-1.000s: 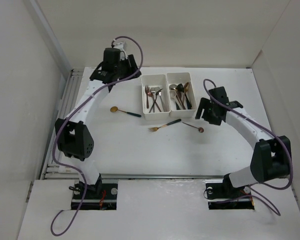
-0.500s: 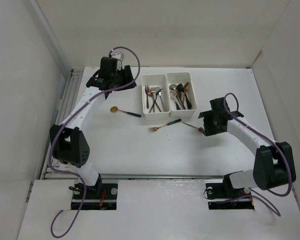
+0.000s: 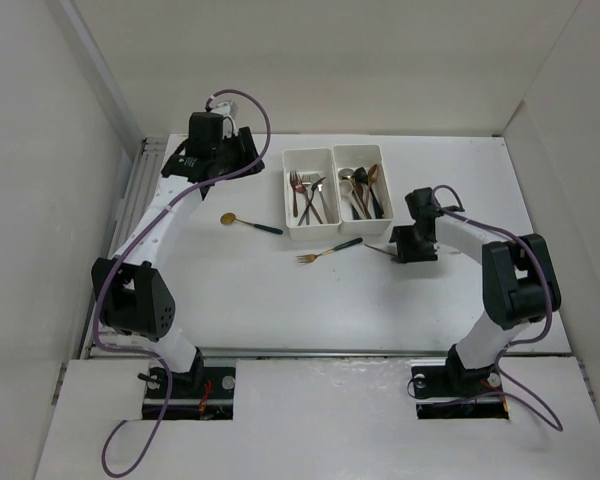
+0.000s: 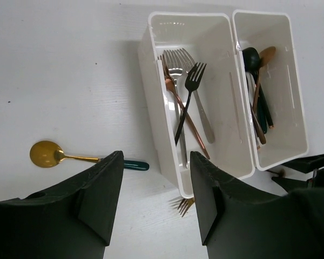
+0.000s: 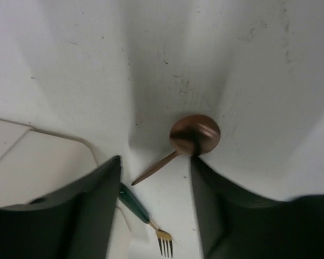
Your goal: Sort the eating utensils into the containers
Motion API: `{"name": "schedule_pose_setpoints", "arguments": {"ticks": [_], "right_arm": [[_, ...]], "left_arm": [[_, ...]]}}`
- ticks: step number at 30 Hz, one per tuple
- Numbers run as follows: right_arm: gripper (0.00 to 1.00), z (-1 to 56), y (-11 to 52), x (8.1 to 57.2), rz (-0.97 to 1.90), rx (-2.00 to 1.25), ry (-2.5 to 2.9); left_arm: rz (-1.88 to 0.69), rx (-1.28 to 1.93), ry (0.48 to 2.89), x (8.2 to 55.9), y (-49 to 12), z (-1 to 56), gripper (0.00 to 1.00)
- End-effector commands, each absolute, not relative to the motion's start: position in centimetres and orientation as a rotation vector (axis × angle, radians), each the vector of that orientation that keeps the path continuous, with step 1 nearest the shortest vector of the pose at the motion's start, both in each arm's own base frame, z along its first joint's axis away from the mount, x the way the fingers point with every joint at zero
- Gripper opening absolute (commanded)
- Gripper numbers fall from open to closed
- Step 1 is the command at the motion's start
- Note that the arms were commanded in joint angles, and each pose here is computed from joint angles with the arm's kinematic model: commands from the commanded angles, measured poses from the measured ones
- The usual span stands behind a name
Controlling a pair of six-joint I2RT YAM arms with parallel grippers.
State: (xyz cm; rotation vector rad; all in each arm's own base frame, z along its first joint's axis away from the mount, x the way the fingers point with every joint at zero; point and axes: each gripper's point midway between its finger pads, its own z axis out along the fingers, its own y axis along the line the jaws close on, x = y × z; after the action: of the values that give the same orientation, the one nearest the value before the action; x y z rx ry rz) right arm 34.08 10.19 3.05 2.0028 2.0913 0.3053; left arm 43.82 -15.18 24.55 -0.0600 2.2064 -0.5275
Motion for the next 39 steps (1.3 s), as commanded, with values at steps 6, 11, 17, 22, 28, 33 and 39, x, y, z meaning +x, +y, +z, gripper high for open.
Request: {"name": "schedule_pose_setpoints", "arguments": {"ticks": [6,11,17,22,28,33,39], "right_arm": [[0.22,1.2,8.9,31.2,0.097,2.065,2.189],[0.01,0.4,8.5,30.1,0.103,2.061,2.221],[0.0,0.8,7.8,30.0,0.078,1.859,2.358],[0.0,4.6,6.4,31.0,0.046,1.639,2.301],[0.0,12.8,3.4,33.3,0.066,1.448,2.039],[0.0,20.7,2.6,36.2,-0.03,1.026,1.971],[0.0,31.9,8.8,42.4,-0.004,0.264,1.884]], "left_arm": [[-0.531,-0.058,2.111,43.2,-14.0,28.2,0.49],[-0.535,-0.062,2.112,43.1,-13.7,28.2,0.49],[-0.54,-0.065,2.102,42.7,-13.4,28.6,0.49],[-0.563,-0.019,2.114,42.1,-13.8,28.1,0.49],[-0.568,0.193,2.1,41.0,-16.3,28.3,0.48],[-0.561,0.215,2.108,40.7,-16.9,27.8,0.48],[-0.501,0.166,2.138,41.1,-14.8,26.6,0.48]]}}
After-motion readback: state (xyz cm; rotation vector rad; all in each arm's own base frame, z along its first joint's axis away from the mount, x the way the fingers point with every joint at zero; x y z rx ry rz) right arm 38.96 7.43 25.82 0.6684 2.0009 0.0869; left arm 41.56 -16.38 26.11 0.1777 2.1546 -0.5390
